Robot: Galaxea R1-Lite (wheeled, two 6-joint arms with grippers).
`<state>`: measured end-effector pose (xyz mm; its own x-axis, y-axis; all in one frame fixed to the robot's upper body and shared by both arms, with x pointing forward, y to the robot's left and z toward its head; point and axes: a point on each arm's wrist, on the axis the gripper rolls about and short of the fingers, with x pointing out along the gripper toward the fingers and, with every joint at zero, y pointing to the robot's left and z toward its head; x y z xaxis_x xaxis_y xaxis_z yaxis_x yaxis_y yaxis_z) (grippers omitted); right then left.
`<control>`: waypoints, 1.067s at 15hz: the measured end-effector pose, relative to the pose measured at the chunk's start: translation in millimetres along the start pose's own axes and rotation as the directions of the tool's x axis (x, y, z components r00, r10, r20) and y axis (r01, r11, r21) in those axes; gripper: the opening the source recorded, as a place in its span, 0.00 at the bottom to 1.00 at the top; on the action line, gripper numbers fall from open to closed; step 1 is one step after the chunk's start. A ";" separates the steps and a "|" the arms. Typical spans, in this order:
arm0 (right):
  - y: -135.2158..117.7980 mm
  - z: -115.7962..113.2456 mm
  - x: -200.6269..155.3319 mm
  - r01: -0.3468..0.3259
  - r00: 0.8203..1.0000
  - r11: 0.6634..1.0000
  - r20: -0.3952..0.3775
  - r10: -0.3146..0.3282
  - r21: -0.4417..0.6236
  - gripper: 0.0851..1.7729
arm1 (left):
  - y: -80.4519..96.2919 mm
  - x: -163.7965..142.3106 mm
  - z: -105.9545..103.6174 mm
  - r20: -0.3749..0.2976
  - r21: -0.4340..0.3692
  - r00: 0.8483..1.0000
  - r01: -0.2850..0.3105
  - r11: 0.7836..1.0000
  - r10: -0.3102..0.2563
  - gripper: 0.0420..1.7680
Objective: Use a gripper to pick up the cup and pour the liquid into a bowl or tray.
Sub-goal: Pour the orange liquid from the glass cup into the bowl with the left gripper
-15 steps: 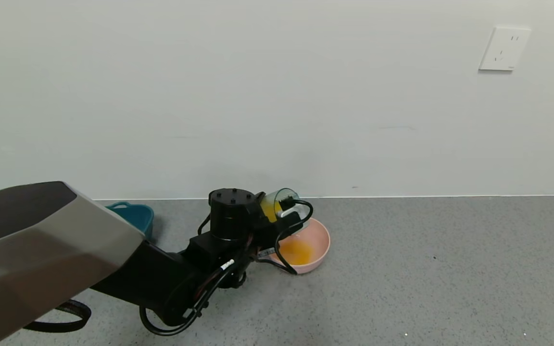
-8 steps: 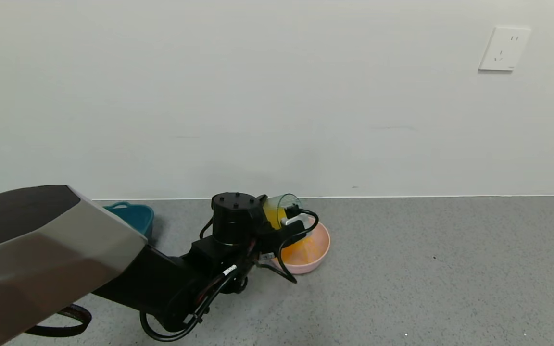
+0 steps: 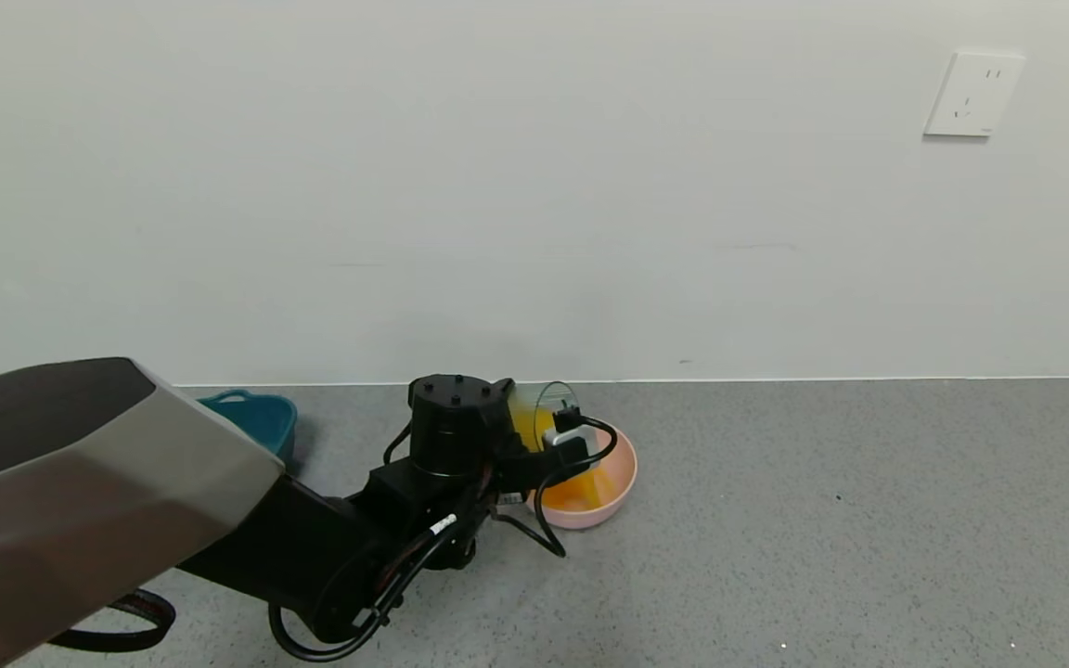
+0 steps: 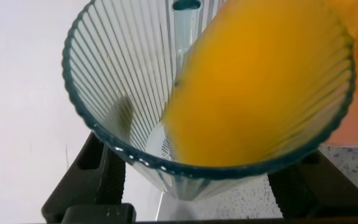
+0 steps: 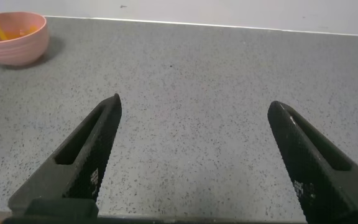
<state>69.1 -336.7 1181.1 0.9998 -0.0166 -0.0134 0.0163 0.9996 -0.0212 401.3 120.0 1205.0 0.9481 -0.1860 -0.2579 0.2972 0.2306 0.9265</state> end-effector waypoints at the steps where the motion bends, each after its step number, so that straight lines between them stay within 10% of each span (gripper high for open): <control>1: 0.0 0.0 0.0 0.000 1.000 1.000 0.000 0.000 0.000 0.96 | 0.3 0.1 0.1 -0.004 0.000 1.000 -0.002 1.000 0.002 0.72; 16: 0.0 0.0 0.0 0.000 1.000 1.000 0.000 0.000 0.000 0.96 | -0.8 2.4 7.8 -0.088 0.150 0.996 0.012 0.989 0.001 0.72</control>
<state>69.1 -336.7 1181.1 0.9998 -0.0166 -0.0138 0.0163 0.9996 -0.0212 402.5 111.9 1205.8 0.9546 -0.1009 -0.2802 0.2887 0.0827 0.9538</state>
